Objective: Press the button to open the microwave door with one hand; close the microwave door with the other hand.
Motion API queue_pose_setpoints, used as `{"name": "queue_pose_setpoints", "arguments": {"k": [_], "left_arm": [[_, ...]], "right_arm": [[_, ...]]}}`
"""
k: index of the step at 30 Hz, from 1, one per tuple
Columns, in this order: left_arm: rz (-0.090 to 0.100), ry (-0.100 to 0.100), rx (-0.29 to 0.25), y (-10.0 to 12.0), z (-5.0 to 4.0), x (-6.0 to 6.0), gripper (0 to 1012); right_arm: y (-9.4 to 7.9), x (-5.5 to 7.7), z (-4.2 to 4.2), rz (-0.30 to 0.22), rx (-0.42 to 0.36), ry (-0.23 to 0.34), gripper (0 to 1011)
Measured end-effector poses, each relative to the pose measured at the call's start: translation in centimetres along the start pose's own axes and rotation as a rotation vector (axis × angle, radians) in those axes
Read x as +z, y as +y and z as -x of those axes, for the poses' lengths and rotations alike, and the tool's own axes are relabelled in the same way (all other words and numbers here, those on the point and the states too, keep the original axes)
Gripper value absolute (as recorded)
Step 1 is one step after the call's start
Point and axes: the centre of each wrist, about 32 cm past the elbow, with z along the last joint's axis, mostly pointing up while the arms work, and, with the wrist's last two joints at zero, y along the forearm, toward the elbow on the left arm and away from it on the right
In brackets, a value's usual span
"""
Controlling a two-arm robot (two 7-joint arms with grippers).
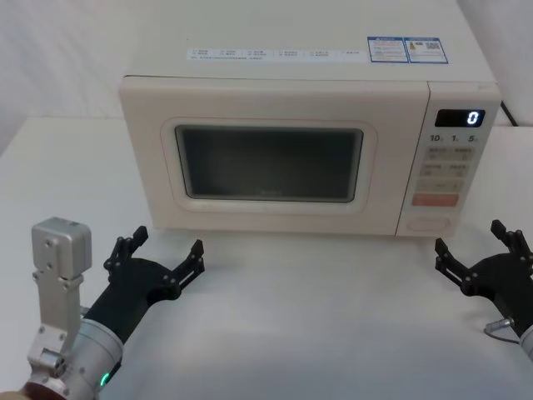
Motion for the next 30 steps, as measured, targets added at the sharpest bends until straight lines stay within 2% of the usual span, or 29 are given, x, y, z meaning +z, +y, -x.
{"name": "queue_pose_setpoints", "arguments": {"k": [4,30], "left_arm": [[-0.006,0.004,0.012,0.04,-0.05,-0.27,1001],[-0.003,0.003,0.003,-0.05,0.03,-0.09,1001]], "right_arm": [[0.0,0.0,0.0,0.0,0.0,0.0,1001],[0.0,0.0,0.0,0.0,0.0,0.0,1001]]}}
